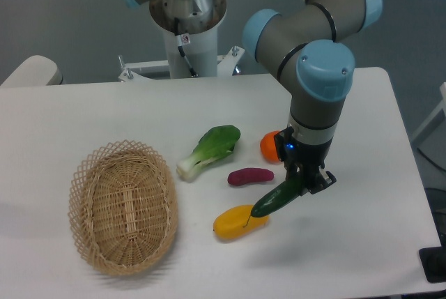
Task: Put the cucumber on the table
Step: 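Hold the green cucumber in the gripper above the yellow pepper, then lower the held cucumber onto the table beside the yellow pepper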
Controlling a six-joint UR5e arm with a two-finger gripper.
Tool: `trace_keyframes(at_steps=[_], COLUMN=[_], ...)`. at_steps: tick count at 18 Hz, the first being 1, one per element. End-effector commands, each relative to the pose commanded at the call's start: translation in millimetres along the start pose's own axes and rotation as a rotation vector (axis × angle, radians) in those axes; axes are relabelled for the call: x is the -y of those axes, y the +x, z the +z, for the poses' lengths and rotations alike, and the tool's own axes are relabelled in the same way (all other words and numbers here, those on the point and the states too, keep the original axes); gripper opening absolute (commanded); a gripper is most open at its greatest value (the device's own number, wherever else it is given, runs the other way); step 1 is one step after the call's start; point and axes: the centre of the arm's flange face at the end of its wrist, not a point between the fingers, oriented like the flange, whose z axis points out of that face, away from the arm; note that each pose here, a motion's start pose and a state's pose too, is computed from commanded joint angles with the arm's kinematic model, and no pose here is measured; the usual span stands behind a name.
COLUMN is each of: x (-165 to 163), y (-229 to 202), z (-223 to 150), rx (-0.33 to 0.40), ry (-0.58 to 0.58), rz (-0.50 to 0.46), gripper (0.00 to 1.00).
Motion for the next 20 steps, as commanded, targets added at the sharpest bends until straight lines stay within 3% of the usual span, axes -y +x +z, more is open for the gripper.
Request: trace_keyframes(at_steps=[14, 20], x=[2, 6], y=[3, 1], z=[10, 24], rx=[-0.011, 0.050], ry=[-0.007, -0.004], rz=[-0.024, -0.082], gripper=[0.24, 0.24])
